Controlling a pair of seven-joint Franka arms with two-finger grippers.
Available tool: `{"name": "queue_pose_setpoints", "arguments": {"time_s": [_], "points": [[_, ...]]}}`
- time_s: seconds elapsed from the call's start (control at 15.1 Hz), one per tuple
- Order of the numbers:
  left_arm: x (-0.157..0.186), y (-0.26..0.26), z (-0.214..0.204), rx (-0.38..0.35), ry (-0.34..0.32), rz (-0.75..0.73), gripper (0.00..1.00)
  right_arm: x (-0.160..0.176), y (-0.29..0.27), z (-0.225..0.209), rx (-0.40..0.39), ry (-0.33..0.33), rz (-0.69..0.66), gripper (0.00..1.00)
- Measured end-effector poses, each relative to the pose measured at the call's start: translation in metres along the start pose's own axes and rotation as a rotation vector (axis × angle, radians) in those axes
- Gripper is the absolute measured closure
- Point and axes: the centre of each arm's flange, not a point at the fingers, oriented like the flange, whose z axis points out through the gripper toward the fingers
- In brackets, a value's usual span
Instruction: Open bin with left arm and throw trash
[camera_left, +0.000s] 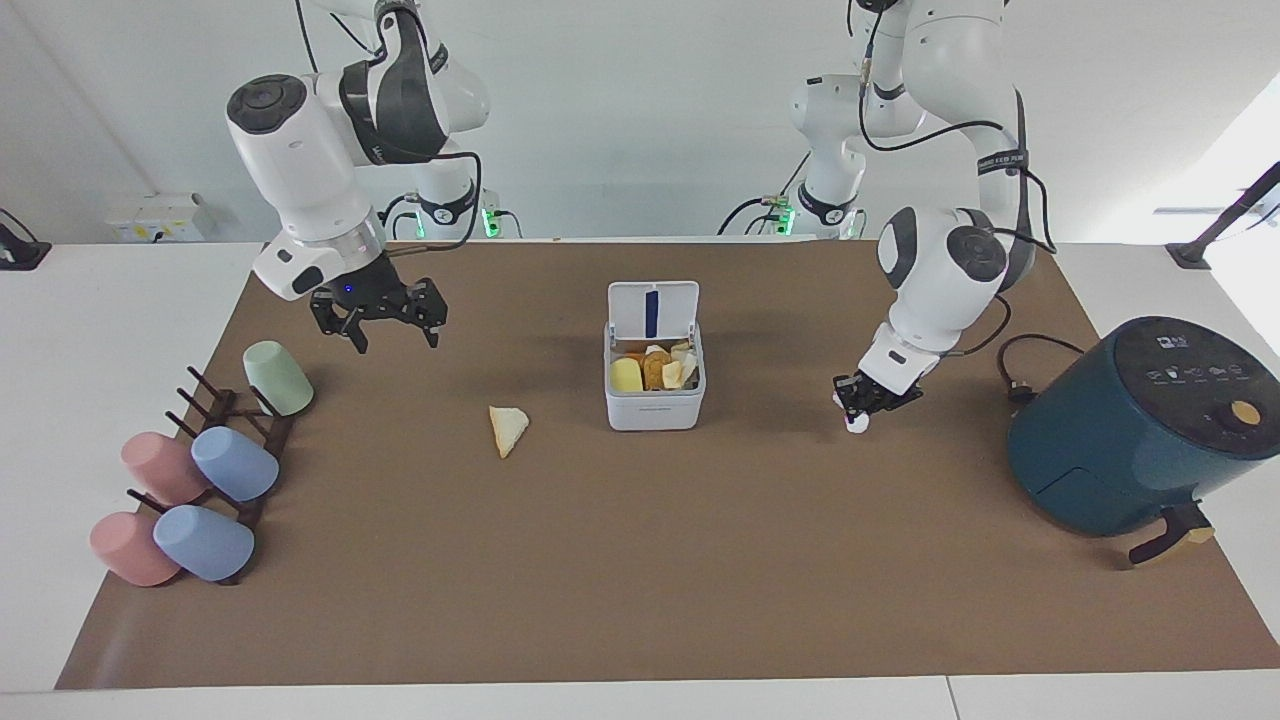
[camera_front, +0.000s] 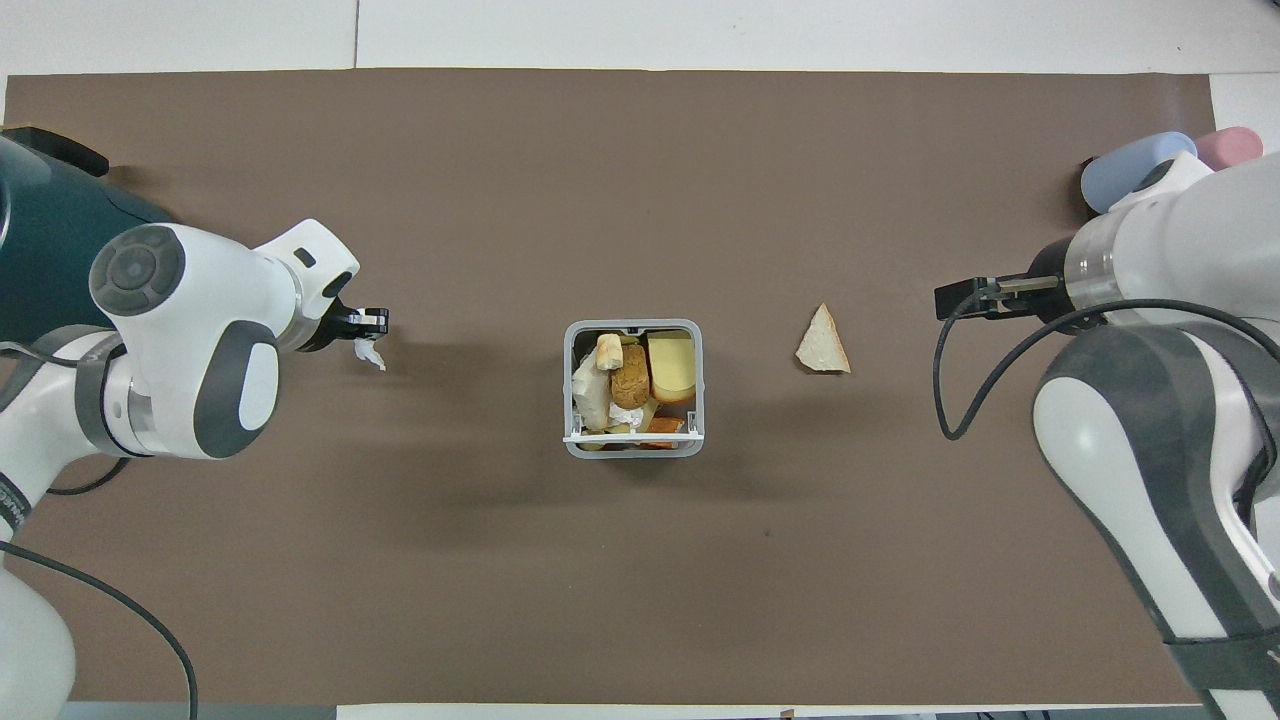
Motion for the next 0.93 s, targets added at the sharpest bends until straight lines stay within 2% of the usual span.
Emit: {"name": "queue_pose_setpoints", "arguments": {"time_s": [0.13, 0.26, 0.4, 0.66, 0.79, 0.93], "points": [[0.009, 0.037, -0.047, -0.044, -0.003, -0.043, 0.88, 0.000, -0.001, 0.001, 0.000, -0.001, -0.001, 0.00], [0.003, 0.081, -0.069, -0.067, 0.006, -0.082, 0.88, 0.001, -0.005, 0.006, 0.000, 0.002, -0.004, 0.00], [-0.012, 0.128, -0.068, -0.079, -0.001, -0.102, 0.88, 0.006, -0.013, 0.025, 0.003, 0.016, -0.018, 0.00], [-0.049, 0.207, -0.058, -0.096, -0.008, -0.062, 0.88, 0.010, -0.049, 0.098, 0.010, 0.039, -0.082, 0.00], [-0.061, 0.227, -0.053, -0.103, -0.003, -0.041, 0.88, 0.001, -0.064, 0.134, 0.012, 0.066, -0.159, 0.00], [-0.070, 0.245, -0.039, -0.115, 0.013, -0.019, 0.88, -0.009, -0.065, 0.155, 0.007, 0.065, -0.288, 0.00]]}}
